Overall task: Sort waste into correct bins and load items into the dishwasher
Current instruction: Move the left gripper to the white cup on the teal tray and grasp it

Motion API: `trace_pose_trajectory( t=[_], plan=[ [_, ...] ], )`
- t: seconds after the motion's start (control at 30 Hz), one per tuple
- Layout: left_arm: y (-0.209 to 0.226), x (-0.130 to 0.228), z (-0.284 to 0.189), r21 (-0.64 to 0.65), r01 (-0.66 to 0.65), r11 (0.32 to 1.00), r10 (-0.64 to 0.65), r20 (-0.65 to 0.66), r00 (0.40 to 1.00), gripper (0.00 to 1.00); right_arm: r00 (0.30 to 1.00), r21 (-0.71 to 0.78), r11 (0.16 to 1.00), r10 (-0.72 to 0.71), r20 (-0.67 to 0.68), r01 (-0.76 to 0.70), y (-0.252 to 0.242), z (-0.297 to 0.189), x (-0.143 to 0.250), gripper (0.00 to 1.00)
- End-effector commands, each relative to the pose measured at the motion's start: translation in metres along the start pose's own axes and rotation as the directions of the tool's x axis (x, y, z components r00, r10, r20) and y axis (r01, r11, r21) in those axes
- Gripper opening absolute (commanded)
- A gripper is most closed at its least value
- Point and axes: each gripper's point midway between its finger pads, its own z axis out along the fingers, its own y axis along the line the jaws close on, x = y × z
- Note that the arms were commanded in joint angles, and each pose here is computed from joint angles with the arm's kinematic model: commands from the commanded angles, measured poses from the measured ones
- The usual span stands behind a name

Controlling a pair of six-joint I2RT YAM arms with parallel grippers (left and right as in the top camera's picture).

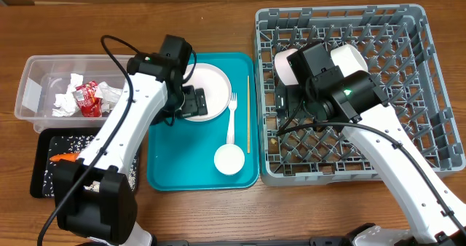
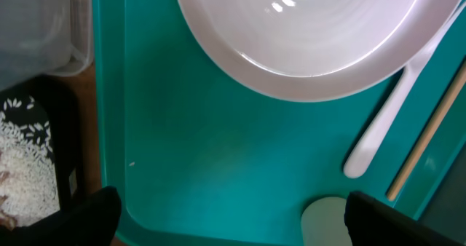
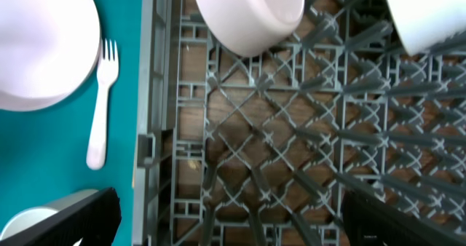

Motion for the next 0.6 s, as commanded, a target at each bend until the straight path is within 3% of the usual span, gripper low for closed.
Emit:
trace_pose_trajectory(
  t=[0.0,0.3,0.57],
  plan=[
    [-0.008,0.020,-0.001,0.020,-0.074,0.997,0.075,-0.072,0.995,0.96,1.000,-0.015,1.000,0.004,-0.002,-0.004,0.000,-0.007,0.002,1.00],
    [-0.026,0.071,-0.008,0.132,-0.205,0.970,0.232,-0.247,0.941,0.86,1.000,0.004,1.000,0.003,-0.015,-0.003,-0.004,-0.007,0.005,1.00],
    [-0.039,0.098,-0.012,0.169,-0.246,0.954,0.289,-0.316,0.904,0.87,0.999,0.024,0.999,0.048,-0.024,-0.048,-0.019,-0.005,0.004,1.00]
  ],
)
